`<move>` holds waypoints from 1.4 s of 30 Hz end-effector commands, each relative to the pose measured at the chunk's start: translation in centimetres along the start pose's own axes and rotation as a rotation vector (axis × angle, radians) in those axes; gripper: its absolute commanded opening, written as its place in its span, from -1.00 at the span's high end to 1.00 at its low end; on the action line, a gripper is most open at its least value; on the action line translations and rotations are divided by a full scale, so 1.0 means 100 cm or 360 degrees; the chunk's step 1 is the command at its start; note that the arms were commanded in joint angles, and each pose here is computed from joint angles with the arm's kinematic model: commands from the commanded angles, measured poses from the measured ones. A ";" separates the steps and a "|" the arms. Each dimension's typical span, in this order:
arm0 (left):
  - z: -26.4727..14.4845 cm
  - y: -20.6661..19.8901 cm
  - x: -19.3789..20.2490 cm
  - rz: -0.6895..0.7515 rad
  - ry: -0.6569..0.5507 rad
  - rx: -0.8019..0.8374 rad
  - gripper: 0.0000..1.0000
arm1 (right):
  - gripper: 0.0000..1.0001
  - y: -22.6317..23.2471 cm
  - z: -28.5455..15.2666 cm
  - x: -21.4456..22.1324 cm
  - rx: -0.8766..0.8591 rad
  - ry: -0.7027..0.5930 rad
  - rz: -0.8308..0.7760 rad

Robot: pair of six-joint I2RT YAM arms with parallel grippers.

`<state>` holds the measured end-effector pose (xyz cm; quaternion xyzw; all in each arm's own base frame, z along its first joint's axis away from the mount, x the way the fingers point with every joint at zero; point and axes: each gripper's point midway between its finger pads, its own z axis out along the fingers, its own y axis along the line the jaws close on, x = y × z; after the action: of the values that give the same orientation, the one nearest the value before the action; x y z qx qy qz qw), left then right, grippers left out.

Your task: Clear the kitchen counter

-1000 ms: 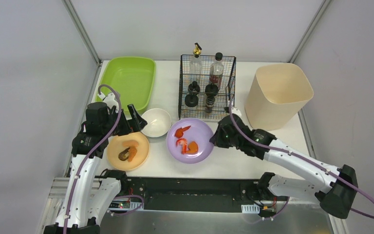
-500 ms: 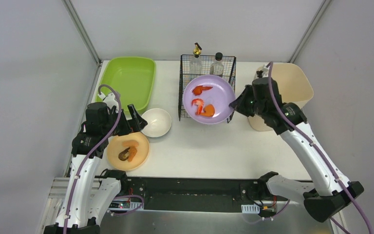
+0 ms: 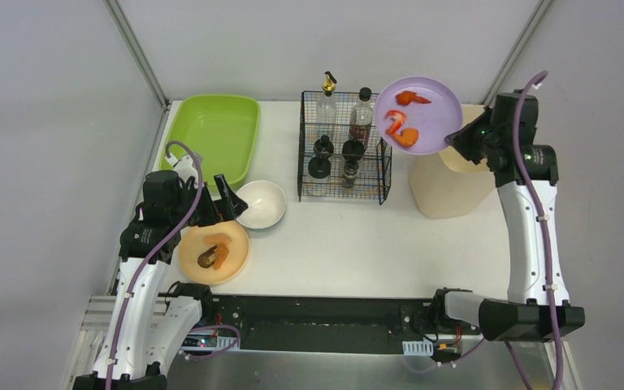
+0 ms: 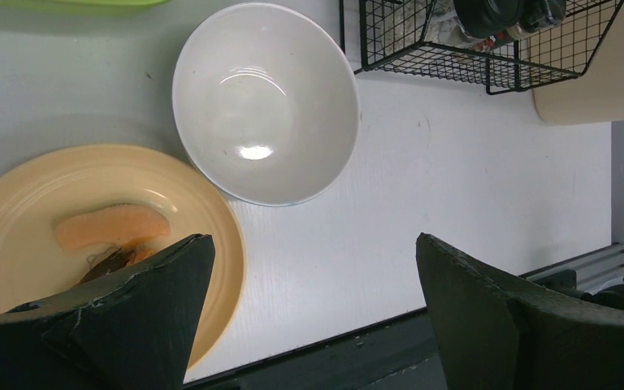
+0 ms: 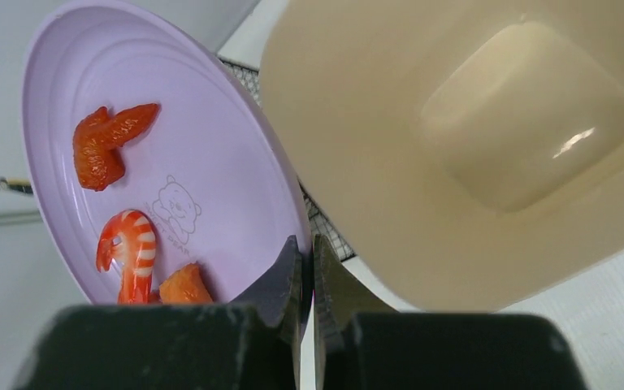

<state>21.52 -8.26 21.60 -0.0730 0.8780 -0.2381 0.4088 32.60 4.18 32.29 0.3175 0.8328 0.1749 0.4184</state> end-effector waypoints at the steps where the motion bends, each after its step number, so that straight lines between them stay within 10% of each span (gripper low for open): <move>1: 0.000 -0.007 -0.004 -0.0020 -0.0022 0.0068 -0.99 | 1.00 -0.003 -0.022 -0.055 0.0027 -0.0247 0.0098; 25: -0.002 -0.017 -0.001 0.0007 -0.0011 0.0137 -0.99 | 1.00 -0.108 -0.043 -0.135 0.0757 -0.0846 0.0082; 42: -0.005 -0.021 0.001 0.0027 -0.0017 0.0160 -0.99 | 1.00 -0.096 -0.067 -0.151 0.1162 -0.1183 -0.0564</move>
<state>20.90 -9.45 22.12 -0.0552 0.8722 -0.2643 0.4078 30.94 -12.28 35.36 0.3492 0.7368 -0.2556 0.5195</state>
